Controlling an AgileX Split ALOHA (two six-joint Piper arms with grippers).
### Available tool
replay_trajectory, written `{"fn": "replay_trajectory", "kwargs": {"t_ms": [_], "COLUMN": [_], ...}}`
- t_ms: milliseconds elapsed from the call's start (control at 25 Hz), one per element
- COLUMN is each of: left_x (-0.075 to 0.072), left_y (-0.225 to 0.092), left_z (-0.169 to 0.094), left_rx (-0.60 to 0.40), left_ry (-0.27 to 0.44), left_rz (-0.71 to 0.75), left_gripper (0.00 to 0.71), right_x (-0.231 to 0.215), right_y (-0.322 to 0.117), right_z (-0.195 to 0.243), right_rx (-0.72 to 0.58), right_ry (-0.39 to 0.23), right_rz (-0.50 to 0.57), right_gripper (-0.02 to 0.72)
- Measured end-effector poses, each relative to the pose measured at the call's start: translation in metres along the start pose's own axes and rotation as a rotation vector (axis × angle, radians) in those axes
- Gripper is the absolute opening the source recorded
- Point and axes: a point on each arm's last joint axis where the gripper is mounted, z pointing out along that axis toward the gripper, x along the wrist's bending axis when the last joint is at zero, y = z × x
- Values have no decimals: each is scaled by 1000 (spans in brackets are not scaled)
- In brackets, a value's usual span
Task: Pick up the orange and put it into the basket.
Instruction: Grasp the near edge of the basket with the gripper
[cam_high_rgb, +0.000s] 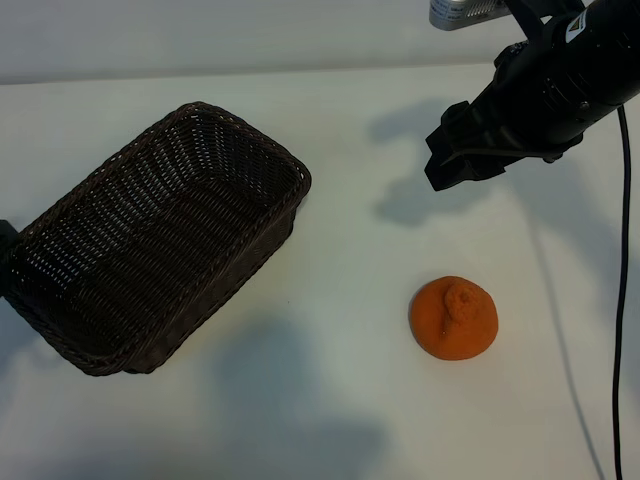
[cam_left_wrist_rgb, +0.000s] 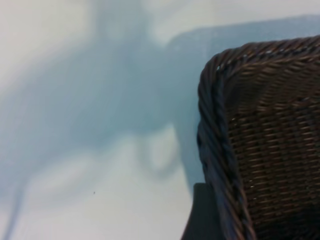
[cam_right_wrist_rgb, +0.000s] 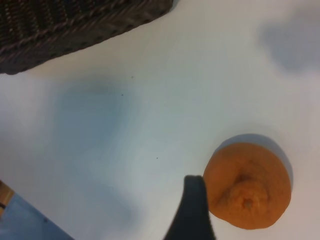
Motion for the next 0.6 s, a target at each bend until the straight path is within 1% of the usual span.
{"fn": "replay_trajectory", "kwargs": {"t_ms": [120, 240, 360, 520, 600], "left_x": [0, 1, 3, 7, 7], "left_y": [-1, -2, -3, -5, -4], "left_z": [5, 7, 7, 6, 6], "left_rx": [24, 35, 43, 62, 60], "left_ry": [39, 60, 82, 129, 126], "left_rz": [-13, -33, -50, -54, -54], "left_gripper": [584, 584, 584, 584, 584], "right_x": [0, 0, 0, 0, 0], "right_y": [0, 0, 0, 0, 0], "right_z": [0, 0, 0, 0, 0], "right_rx": [0, 0, 1, 1, 1], "right_ry": [0, 0, 0, 2, 2], "right_rz": [0, 0, 0, 1, 1], "right_gripper": [579, 578, 578, 578, 578]}}
